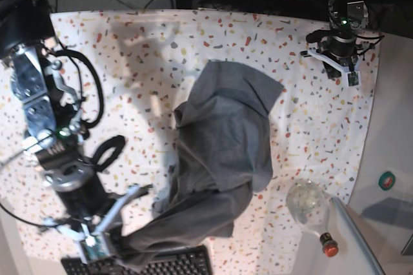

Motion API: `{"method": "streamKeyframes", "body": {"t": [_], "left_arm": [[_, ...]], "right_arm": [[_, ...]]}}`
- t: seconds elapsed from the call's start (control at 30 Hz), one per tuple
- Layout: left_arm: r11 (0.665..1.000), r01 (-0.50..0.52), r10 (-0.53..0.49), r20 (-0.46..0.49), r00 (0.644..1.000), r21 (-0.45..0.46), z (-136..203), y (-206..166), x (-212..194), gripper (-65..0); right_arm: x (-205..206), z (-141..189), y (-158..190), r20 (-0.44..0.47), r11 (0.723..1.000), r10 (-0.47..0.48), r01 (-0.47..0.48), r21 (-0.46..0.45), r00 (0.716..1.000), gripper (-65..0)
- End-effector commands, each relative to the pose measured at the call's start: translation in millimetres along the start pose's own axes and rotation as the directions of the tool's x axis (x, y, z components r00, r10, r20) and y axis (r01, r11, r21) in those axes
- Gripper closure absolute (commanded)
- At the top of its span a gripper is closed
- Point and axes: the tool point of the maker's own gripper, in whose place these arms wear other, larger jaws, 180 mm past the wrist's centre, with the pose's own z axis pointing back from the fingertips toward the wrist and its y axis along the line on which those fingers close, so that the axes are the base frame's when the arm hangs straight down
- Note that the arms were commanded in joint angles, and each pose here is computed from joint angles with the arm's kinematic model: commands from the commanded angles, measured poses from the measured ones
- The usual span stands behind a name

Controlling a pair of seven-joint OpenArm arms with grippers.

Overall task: Layout the t-shirt on the table in an organized manner, then fold the t-shirt properly
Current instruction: 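Lift the shirt with the right gripper and drape it across the cloth, then grasp a shirt edge with the right gripper and pull it outward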

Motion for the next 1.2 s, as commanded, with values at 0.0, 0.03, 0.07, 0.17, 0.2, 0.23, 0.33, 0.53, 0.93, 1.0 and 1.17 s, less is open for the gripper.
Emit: {"method": "streamKeyframes", "body": {"t": [0.0,0.03,0.07,0.17,0.2,0.23,0.33,0.53,0.93,1.0,1.17], "left_arm": [[1.0,0.008,-0.009,0.04,0.999,0.011,0,6,12,-8.9],[1.0,0.008,-0.008,0.041,0.999,0.011,0,6,13,-8.9],[1.0,0.008,-0.008,0.041,0.999,0.011,0,6,13,-8.9],[1.0,0.008,-0.009,0.044,0.999,0.011,-1,5,14,-8.9],[1.0,0.006,-0.006,0.053,0.999,0.011,-2,5,19,-8.9],[1.0,0.005,-0.006,0.059,0.998,0.011,-3,4,22,-8.9],[1.0,0.003,-0.004,0.063,0.998,0.011,-5,4,25,-8.9],[1.0,0.006,-0.006,0.069,0.998,0.008,-3,3,26,-9.4],[0.91,0.163,-0.046,0.298,0.954,-0.38,45,-173,101,0.0],[0.876,0.182,-0.042,0.305,0.952,-0.447,48,-211,104,0.0],[0.837,0.229,-0.139,0.212,0.967,-0.498,23,-250,64,0.0]], "right_arm": [[3,10,-24,0.023,0.998,0.004,-0.003,-0.062,1.0,0.0],[-11,21,-43,-0.007,0.994,-0.012,0.011,-0.112,1.0,0.0],[-26,29,-56,-0.04,0.988,-0.028,0.022,-0.151,0.999,0.0],[-95,52,-84,-0.203,0.975,-0.078,0.032,-0.219,0.976,0.0],[-119,58,-86,-0.251,0.974,-0.1,0.043,-0.224,0.963,0.0],[-146,66,-90,-0.289,0.97,-0.129,0.06,-0.238,0.949,0.0],[-225,92,-102,-0.351,0.934,-0.269,0.153,-0.324,0.897,0.0],[-336,126,-92,-0.494,0.874,-0.457,0.27,-0.403,0.74,0.0],[-249,115,-113,-0.422,0.923,-0.316,0.173,-0.344,0.85,-38.3],[-236,90,-115,-0.401,0.931,-0.301,0.177,-0.318,0.865,-38.4],[-230,30,-104,-0.442,0.967,-0.231,0.155,-0.2,0.867,-38.4]]}}
